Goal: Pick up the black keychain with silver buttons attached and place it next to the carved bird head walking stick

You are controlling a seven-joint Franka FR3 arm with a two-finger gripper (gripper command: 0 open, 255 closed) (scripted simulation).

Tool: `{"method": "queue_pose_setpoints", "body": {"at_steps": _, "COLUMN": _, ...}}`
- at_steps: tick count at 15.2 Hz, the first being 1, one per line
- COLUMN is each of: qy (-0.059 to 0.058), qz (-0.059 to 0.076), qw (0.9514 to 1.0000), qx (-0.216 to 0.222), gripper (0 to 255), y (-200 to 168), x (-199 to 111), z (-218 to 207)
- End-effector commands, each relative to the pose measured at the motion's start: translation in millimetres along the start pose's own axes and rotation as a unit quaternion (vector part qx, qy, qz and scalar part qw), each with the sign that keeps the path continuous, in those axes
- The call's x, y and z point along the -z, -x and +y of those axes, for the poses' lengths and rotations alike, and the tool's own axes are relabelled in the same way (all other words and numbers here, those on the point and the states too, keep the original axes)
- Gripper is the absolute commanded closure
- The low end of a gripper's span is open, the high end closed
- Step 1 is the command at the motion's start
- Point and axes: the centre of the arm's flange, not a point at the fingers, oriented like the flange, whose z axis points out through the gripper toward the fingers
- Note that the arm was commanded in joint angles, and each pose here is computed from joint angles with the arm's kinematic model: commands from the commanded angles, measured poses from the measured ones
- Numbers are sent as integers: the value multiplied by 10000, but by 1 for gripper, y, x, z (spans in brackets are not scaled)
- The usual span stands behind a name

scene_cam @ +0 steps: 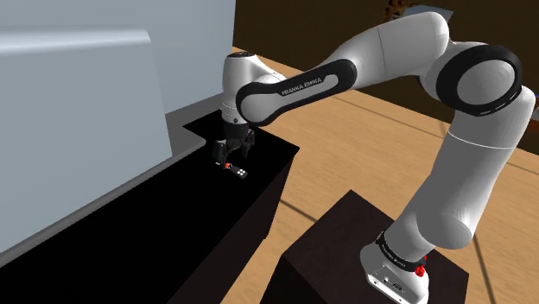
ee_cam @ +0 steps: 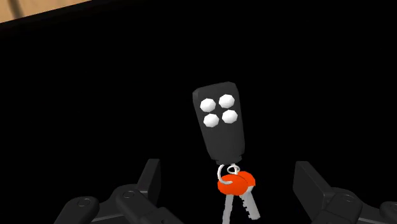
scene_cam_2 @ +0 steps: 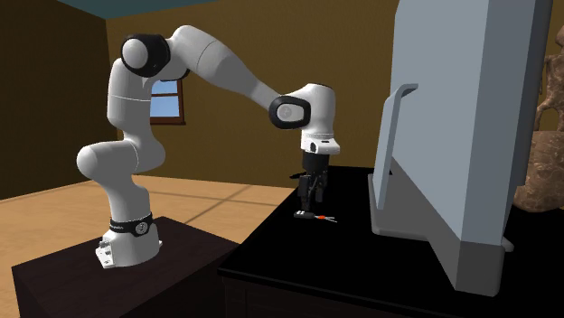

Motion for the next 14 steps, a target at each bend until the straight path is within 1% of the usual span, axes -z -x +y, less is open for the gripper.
{"method": "queue_pose_setpoints", "body": {"at_steps": 1, "qy": -2, "qz": 4, "qw": 10000, "qx": -2, "gripper": 0, "y": -1, "x": -11, "z": -1}}
{"method": "queue_pose_setpoints", "body": {"at_steps": 5, "qy": -2, "qz": 4, "qw": 10000, "qx": -1, "gripper": 0, "y": -1, "x": -30, "z": -1}}
{"method": "queue_pose_setpoints", "body": {"at_steps": 12, "qy": -2, "qz": 3, "qw": 10000, "qx": -2, "gripper": 0, "y": -1, "x": -30, "z": -1}}
{"method": "queue_pose_setpoints", "body": {"at_steps": 13, "qy": -2, "qz": 3, "qw": 10000, "qx": -2, "gripper": 255, "y": -1, "x": -30, "z": -1}}
{"method": "queue_pose_setpoints", "body": {"at_steps": 14, "qy": -2, "qz": 3, "qw": 10000, "qx": -2, "gripper": 255, "y": -1, "x": -30, "z": -1}}
